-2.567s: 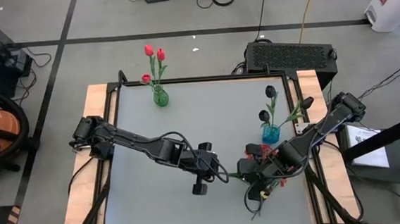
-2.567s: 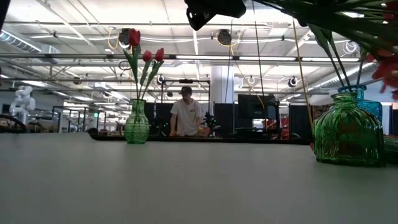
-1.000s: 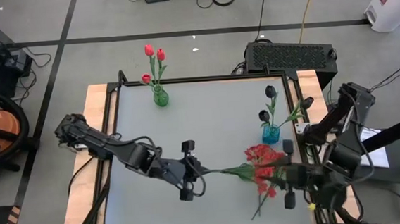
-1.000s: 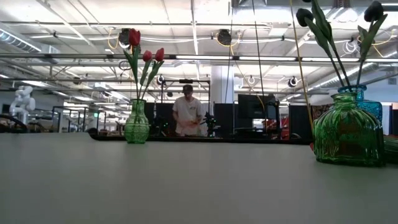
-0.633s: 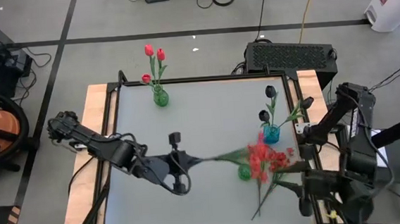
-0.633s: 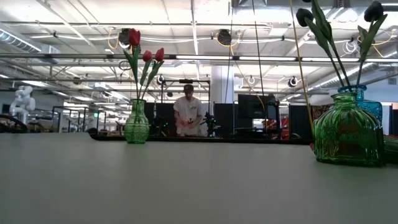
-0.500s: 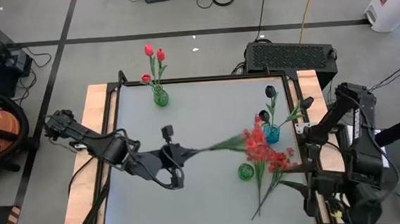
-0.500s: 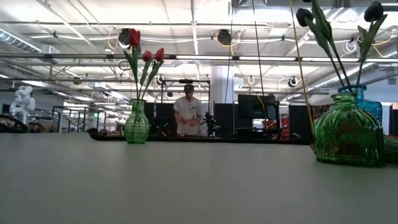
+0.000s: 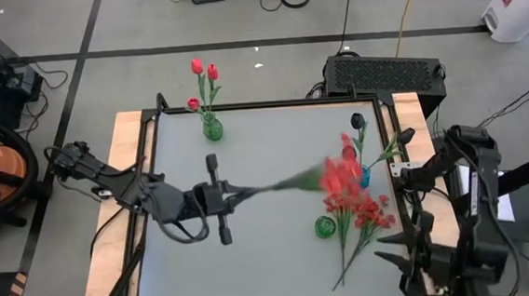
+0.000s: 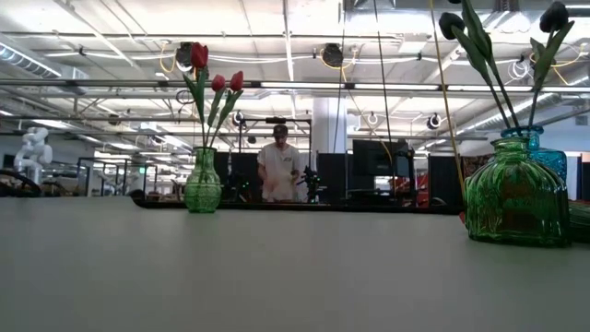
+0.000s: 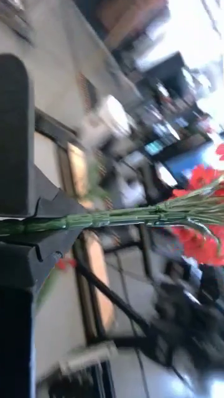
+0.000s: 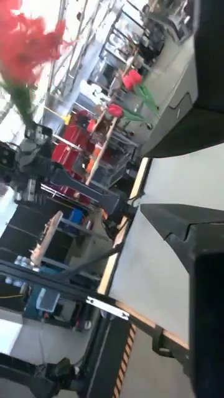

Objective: Sort flowers into vase by color
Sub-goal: Put the right red flowers into the bottom green vase

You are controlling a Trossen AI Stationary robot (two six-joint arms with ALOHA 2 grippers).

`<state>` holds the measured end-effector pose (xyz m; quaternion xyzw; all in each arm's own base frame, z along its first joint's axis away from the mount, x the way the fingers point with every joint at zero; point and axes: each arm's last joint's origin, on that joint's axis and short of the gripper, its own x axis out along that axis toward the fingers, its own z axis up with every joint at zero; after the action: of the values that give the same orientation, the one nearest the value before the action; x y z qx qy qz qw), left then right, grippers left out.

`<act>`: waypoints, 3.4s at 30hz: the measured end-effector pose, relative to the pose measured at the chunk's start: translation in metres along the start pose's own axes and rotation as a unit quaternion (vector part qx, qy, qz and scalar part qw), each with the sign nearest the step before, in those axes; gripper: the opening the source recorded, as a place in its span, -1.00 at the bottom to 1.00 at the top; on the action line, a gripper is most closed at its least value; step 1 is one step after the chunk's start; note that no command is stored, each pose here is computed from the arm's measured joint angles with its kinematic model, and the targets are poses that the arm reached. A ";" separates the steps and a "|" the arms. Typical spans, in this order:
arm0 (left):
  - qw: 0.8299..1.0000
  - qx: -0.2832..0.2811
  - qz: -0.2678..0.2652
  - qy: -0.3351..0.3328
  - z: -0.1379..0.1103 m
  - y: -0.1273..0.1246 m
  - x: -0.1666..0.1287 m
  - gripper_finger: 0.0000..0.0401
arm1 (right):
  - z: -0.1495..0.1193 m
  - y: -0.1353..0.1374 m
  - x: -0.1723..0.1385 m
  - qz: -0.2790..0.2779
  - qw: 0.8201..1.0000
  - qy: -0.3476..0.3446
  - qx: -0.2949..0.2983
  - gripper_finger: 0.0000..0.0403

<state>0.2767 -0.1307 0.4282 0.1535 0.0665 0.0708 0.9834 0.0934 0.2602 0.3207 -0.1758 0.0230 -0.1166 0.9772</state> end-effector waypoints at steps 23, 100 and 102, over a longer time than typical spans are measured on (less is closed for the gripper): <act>0.941 -0.053 -0.186 -0.279 -0.108 -0.002 0.053 -1.00 | -0.037 -0.002 0.080 -0.139 0.989 0.047 0.016 -0.40; 0.891 -0.084 -0.293 -0.337 -0.180 -0.007 0.179 -0.94 | 0.018 0.007 0.168 -0.239 0.967 0.083 0.018 -0.29; 0.891 -0.085 -0.293 -0.336 -0.180 -0.007 0.179 -0.93 | 0.018 0.007 0.168 -0.239 0.967 0.083 0.018 -0.40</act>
<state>0.4260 -0.0562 0.2363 0.0578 -0.2322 -0.2710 0.9324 0.2599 0.2326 0.3345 -0.1483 0.0596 -0.3616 0.9186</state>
